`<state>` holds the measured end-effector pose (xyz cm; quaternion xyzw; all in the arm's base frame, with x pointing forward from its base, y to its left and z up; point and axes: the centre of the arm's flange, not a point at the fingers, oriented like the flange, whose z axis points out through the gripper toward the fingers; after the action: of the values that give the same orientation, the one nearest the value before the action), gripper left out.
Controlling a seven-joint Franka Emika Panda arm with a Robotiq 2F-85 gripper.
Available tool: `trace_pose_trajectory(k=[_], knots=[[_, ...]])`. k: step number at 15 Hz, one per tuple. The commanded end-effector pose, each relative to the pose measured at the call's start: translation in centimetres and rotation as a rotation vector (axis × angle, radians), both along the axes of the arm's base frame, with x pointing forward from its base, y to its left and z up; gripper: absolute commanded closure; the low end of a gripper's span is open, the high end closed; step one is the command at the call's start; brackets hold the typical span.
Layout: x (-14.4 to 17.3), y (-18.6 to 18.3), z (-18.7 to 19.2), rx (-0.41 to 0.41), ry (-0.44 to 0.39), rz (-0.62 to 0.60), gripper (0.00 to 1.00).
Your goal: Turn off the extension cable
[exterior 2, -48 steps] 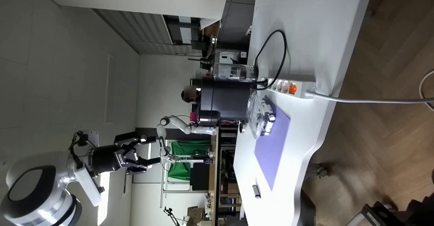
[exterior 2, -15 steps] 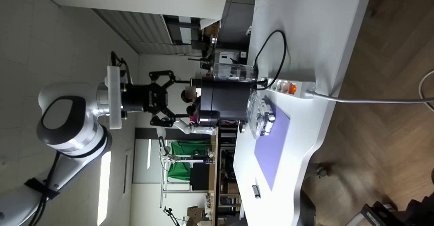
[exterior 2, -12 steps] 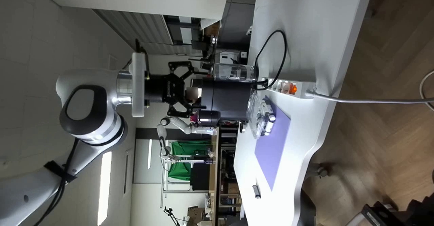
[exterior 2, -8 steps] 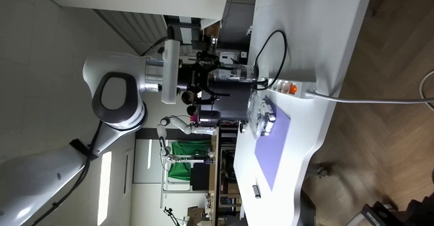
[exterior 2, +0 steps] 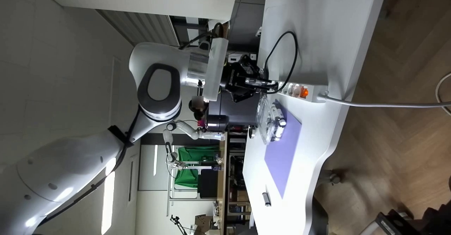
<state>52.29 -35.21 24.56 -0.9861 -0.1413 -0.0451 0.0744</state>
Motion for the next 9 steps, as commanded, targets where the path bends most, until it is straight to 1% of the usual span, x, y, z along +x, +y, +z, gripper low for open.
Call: trace_pose_trajectory(k=[1, 4, 9], knots=[[0.6, -0.7, -0.8, 0.031, 0.045, -0.03, 1.0], [-0.5, -0.5, -1.9, 0.055, 0.084, -0.056, 1.0], [-1.4, -0.9, -3.0, 0.064, 0.084, -0.097, 1.0]])
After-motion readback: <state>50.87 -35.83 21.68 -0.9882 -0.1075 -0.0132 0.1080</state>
